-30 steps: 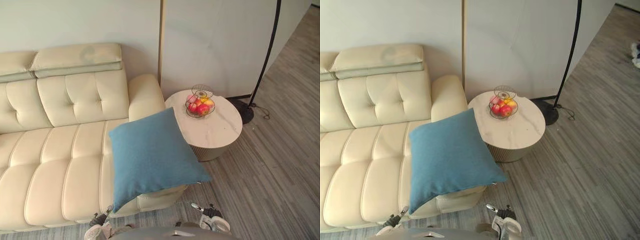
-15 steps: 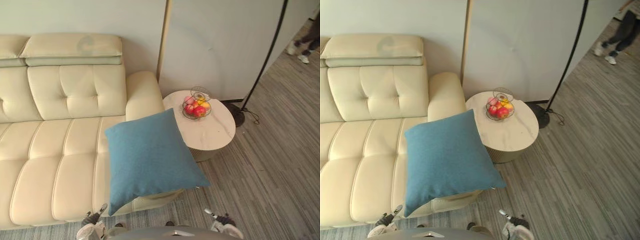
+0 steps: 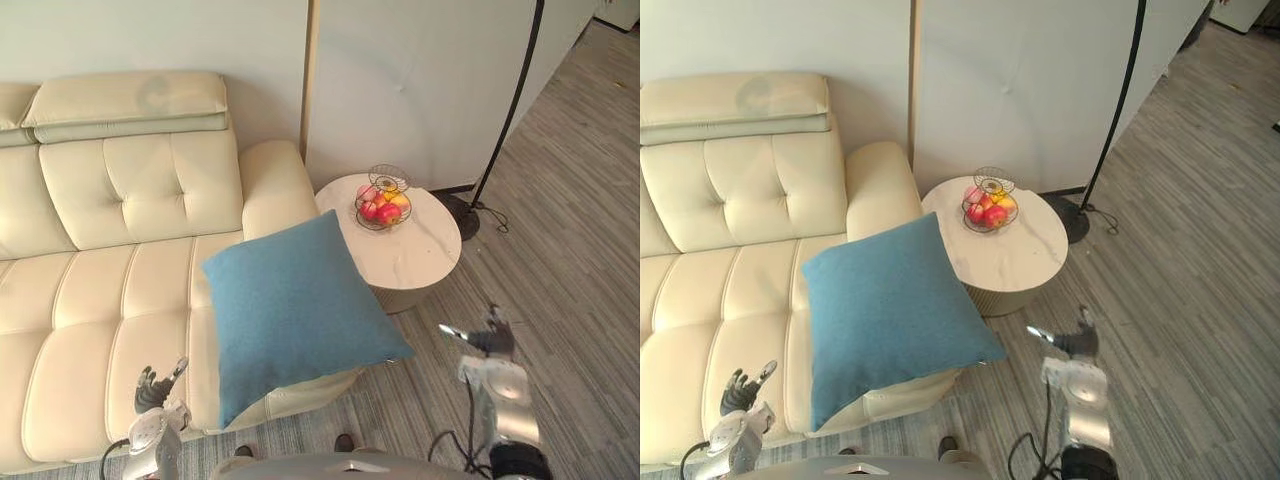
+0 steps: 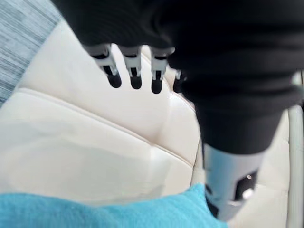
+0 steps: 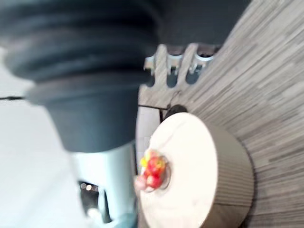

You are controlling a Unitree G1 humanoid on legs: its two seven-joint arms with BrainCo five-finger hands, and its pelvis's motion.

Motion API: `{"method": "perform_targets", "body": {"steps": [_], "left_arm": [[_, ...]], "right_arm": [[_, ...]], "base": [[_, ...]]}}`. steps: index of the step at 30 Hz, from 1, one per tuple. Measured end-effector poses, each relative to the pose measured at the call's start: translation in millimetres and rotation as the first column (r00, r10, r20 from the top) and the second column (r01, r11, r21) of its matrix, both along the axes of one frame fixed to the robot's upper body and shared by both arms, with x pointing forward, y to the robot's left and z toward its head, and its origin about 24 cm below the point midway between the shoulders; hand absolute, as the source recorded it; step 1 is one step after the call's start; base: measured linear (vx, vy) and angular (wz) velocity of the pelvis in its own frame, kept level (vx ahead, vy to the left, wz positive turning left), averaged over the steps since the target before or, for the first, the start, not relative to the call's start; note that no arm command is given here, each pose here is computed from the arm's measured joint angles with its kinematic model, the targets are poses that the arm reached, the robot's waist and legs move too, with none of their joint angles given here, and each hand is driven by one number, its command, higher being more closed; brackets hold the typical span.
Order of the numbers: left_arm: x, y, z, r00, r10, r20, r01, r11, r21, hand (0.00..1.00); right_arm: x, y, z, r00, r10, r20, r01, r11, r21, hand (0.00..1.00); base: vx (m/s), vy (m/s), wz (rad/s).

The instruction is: Pick up cushions and gather them together orderly.

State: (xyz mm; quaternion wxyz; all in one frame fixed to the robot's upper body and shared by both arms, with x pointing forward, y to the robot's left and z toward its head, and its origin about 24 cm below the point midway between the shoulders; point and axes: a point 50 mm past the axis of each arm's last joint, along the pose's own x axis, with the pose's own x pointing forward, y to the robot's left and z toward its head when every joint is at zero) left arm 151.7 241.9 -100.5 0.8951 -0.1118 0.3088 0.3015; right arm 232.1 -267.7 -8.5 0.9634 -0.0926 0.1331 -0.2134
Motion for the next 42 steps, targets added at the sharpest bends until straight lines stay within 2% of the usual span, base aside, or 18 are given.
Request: {"method": "perform_targets", "body": {"steps": [2, 7, 13, 16, 17, 25, 29, 36, 42], "left_arm": [[14, -16, 4, 0.996, -0.087, 0.031, 0.087, 0.996, -0.003, 0.00], [44, -42, 15, 0.971, -0.219, 0.093, 0.219, 0.976, 0.009, 0.00], [78, -67, 30, 0.930, -0.336, 0.148, 0.334, 0.942, 0.039, 0.00], [96, -77, 42, 0.906, -0.379, 0.190, 0.374, 0.925, 0.062, 0.00], [99, -79, 44, 0.901, -0.386, 0.198, 0.380, 0.922, 0.070, 1.00], [138, -80, 81, 0.875, -0.394, 0.281, 0.356, 0.917, 0.178, 1.00], [146, -77, 100, 0.850, -0.388, 0.357, 0.334, 0.920, 0.204, 1.00], [147, -83, 117, 0.807, -0.400, 0.434, 0.340, 0.916, 0.213, 1.00], [126, -79, 111, 0.810, -0.390, 0.439, 0.332, 0.921, 0.205, 1.00]], "right_arm": [[19, 20, 10, 0.993, 0.102, 0.051, -0.102, 0.995, -0.006, 0.00], [46, 48, 26, 0.971, 0.216, 0.105, -0.215, 0.976, -0.021, 0.00], [66, 68, 14, 0.965, 0.259, 0.035, -0.260, 0.965, 0.020, 0.00], [78, 82, 23, 0.956, 0.287, 0.051, -0.289, 0.957, 0.020, 0.00], [81, 84, 26, 0.954, 0.293, 0.060, -0.294, 0.956, 0.016, 1.00], [104, 94, 49, 0.943, 0.315, 0.107, -0.314, 0.949, -0.029, 1.00], [105, 98, 51, 0.933, 0.339, 0.119, -0.338, 0.941, -0.028, 1.00], [91, 100, 57, 0.918, 0.344, 0.198, -0.353, 0.936, 0.008, 1.00], [59, 104, 40, 0.917, 0.340, 0.207, -0.364, 0.927, 0.090, 1.00]], "base": [[-0.03, 0.005, 0.04], [-0.05, -0.010, 0.10], [-0.09, -0.023, 0.10], [-0.09, -0.029, 0.04], [-0.11, -0.023, 0.02], [-0.09, -0.025, 0.05], [-0.02, -0.006, 0.01], [0.01, -0.003, 0.01], [0.02, -0.005, 0.03]]}}
